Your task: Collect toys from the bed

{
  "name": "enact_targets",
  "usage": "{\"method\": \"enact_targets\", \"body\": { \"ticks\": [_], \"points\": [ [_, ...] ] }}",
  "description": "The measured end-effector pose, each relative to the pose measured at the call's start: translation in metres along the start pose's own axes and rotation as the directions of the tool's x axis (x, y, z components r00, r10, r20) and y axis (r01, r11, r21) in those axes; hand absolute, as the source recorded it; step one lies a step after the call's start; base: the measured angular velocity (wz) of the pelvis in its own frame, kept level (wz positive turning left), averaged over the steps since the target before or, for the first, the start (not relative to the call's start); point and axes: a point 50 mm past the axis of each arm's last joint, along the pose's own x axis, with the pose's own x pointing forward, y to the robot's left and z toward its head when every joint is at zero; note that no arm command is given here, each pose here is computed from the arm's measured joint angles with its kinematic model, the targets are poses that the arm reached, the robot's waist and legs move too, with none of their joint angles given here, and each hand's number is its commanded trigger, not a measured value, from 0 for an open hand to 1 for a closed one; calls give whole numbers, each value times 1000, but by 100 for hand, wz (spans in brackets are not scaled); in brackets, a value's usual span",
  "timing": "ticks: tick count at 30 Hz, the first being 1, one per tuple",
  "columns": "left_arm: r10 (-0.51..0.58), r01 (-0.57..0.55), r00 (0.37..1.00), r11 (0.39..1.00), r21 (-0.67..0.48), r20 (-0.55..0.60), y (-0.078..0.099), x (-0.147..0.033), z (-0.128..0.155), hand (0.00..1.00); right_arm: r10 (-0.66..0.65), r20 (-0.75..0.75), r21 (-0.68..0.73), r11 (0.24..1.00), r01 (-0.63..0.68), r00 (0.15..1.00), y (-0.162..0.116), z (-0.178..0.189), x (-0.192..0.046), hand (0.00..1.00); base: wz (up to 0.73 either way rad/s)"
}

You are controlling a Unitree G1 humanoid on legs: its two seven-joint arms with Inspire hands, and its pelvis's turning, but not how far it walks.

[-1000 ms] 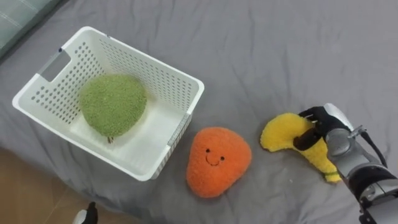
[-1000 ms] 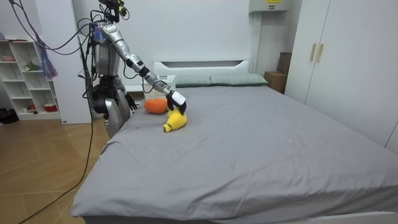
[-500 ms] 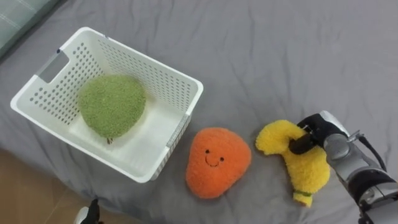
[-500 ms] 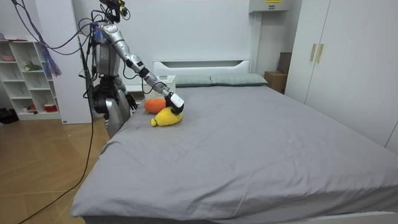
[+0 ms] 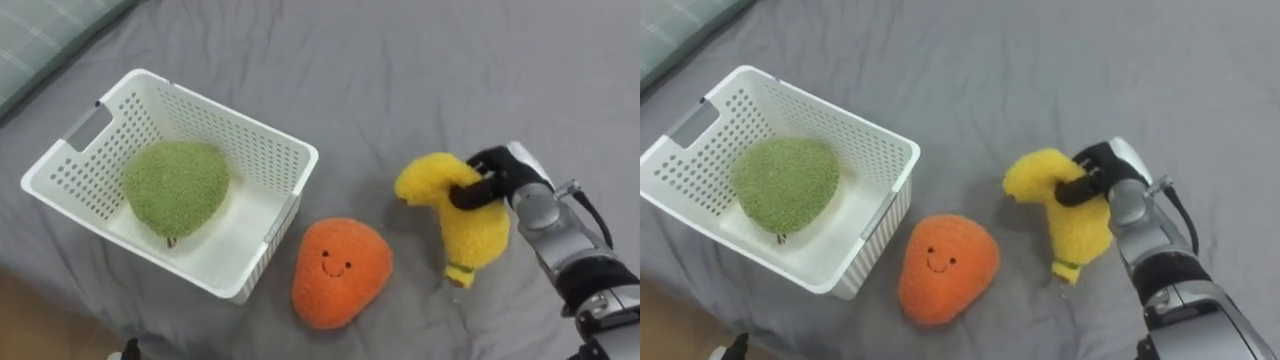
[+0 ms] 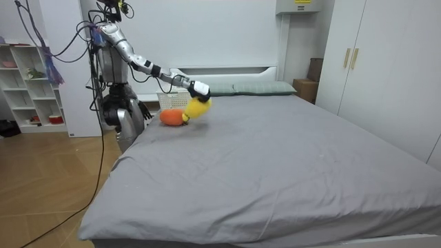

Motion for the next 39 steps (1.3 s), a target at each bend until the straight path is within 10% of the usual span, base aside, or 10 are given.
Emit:
{"method": "enact_targets", "body": {
  "ticks": [18, 39],
  "points": [
    [30, -29, 999, 998, 57, -13, 5, -9, -17, 0, -47, 510, -20, 998, 66, 859, -12, 123, -38, 100, 5],
    [50, -43, 997, 993, 108, -58, 9, -6, -12, 0, 50, 548, -97, 995, 5, 835, 18, 159, -42, 100, 17]
  ]
}}
